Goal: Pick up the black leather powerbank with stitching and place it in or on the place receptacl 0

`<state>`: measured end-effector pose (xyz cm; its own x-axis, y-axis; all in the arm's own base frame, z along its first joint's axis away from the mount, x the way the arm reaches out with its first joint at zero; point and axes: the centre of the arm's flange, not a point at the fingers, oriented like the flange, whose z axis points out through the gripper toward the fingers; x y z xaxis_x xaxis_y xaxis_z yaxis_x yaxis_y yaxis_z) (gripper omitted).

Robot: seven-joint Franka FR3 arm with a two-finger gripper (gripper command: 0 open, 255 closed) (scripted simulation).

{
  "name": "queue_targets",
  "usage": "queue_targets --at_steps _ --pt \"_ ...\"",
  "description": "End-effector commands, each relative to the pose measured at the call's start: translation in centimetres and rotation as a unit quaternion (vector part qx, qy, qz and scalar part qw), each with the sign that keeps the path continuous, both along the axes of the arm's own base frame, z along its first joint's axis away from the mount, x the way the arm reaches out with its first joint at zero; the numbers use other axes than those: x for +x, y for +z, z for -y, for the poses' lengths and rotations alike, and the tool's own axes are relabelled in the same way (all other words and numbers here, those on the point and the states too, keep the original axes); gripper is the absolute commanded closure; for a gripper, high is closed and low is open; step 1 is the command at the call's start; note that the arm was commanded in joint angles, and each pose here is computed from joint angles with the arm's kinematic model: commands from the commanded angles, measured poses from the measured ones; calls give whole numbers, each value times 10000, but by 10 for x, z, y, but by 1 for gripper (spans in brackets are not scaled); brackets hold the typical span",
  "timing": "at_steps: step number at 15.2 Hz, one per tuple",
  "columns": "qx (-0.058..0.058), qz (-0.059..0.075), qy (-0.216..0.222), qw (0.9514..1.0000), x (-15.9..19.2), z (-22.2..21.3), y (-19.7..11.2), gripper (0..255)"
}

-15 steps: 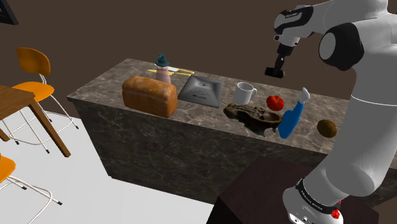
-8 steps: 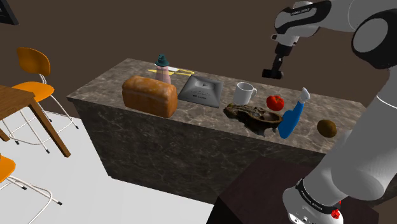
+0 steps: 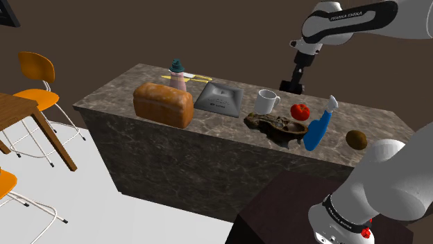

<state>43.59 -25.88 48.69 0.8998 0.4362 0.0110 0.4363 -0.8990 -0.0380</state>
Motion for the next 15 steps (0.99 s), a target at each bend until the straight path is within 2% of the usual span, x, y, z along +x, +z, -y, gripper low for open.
queue_targets --at_steps 1,11,15 --pt "-9 3 -6 10000 -7 -26 0 255" --pt "-9 3 -6 10000 -36 -153 2 255" --pt "-9 3 -6 10000 -36 -153 -19 255"
